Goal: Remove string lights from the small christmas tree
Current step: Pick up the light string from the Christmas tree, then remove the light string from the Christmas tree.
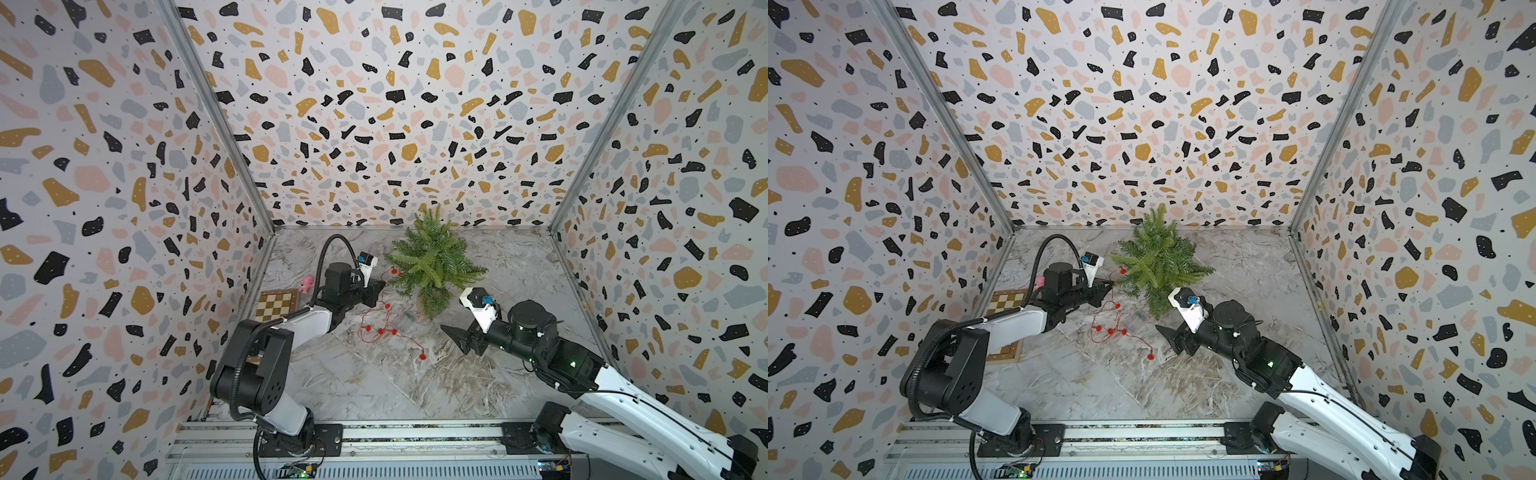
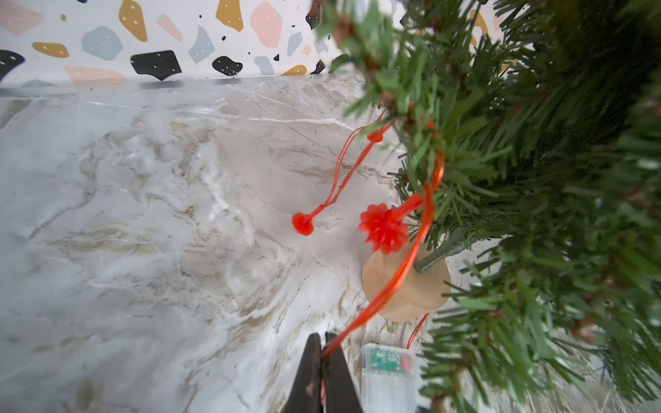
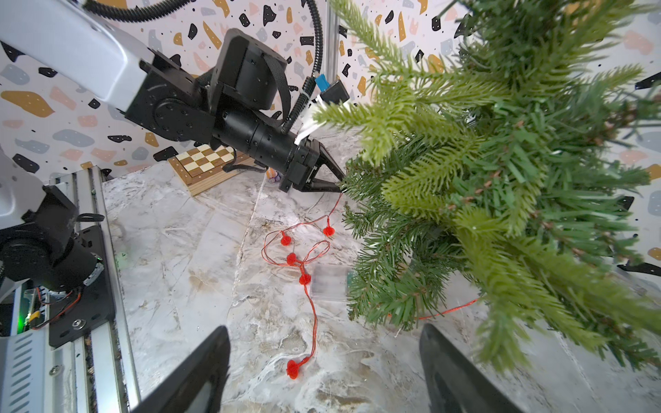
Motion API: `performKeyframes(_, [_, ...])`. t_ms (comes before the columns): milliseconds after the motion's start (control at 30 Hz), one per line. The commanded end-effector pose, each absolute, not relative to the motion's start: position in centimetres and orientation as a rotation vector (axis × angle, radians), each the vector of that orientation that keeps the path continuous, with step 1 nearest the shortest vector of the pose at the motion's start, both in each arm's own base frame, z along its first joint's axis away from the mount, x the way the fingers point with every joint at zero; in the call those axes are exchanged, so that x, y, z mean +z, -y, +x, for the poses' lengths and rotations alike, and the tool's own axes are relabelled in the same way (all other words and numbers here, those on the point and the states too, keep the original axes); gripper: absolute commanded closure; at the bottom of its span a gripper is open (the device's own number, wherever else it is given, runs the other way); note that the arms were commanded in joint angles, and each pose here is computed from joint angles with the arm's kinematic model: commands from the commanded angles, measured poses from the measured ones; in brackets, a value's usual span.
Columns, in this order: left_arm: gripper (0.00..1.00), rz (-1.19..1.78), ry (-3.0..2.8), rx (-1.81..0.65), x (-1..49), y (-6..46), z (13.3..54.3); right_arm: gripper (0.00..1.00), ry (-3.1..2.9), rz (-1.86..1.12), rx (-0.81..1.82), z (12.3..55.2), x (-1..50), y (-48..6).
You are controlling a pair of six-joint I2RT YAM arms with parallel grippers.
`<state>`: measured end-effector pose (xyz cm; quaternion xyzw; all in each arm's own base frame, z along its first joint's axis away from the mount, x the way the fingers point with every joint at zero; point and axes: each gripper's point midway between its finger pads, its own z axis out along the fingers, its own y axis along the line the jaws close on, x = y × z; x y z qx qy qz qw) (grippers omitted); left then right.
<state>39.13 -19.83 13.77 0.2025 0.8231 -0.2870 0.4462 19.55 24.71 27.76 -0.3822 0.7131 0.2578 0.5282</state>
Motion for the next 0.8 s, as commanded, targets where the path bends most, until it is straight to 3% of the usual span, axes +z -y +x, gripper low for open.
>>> performKeyframes(0, [1.00,0.464,-2.094,-0.589,14.6,18.4,39.8,0.17,-1.658,-0.888,0.611,19.5,30.2,-24.4])
performKeyframes(767, [1.00,0.394,-2.220,-0.376,22.9,15.6,40.6,0.17,-1.612,-0.879,0.608,19.7,32.4,-24.5])
